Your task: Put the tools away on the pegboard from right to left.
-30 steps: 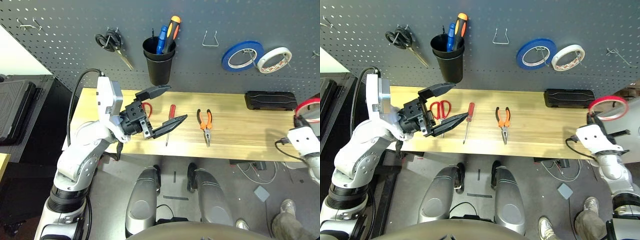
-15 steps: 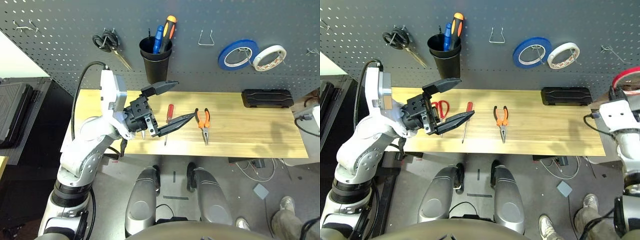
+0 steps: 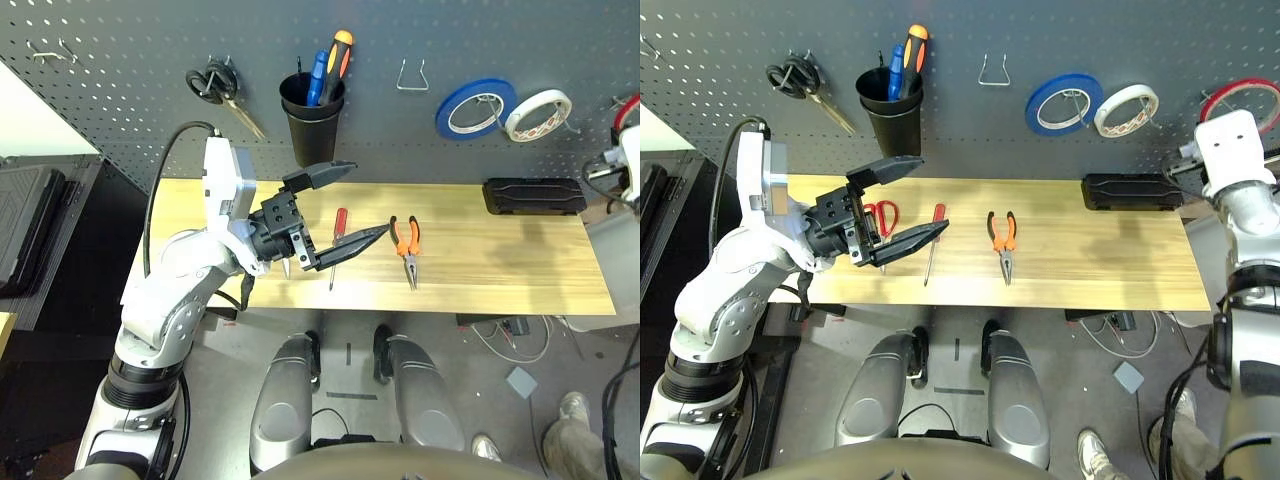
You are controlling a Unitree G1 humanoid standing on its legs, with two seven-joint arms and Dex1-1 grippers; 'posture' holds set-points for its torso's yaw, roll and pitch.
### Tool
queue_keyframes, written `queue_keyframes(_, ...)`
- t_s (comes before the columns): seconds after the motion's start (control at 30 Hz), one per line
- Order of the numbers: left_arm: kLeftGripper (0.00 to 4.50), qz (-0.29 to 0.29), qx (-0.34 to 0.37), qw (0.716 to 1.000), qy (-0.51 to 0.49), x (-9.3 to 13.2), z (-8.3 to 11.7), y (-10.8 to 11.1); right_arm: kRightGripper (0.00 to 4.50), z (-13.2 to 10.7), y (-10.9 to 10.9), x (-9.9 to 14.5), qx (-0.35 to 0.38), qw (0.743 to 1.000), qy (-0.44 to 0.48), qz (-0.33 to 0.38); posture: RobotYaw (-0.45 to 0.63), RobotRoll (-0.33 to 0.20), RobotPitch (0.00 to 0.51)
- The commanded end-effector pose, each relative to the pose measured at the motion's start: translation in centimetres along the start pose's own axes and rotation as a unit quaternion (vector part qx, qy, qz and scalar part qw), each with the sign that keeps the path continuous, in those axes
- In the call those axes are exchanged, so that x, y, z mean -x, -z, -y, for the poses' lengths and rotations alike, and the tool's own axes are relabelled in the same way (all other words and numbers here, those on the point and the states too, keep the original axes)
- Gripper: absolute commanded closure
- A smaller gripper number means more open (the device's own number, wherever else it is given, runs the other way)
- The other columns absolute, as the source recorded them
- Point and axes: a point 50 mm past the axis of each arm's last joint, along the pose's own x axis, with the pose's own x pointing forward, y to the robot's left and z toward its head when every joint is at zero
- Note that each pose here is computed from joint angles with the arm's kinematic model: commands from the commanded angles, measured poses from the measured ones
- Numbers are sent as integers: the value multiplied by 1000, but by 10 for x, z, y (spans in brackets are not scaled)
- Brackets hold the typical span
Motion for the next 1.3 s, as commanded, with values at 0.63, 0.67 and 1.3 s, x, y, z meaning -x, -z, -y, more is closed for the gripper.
queue_keyframes(0.63,0,-76,15,997,8,15,9,14,35,-56,45,62,-48,995,-30,81,218,0,244)
queue_keyframes(0.67,0,-96,14,995,13,17,9,17,35,-64,48,66,-61,994,-43,74,213,0,243)
queue_keyframes(1.3,0,-345,-26,938,21,47,-1,69,35,-162,25,74,-267,914,-232,-199,211,0,261)
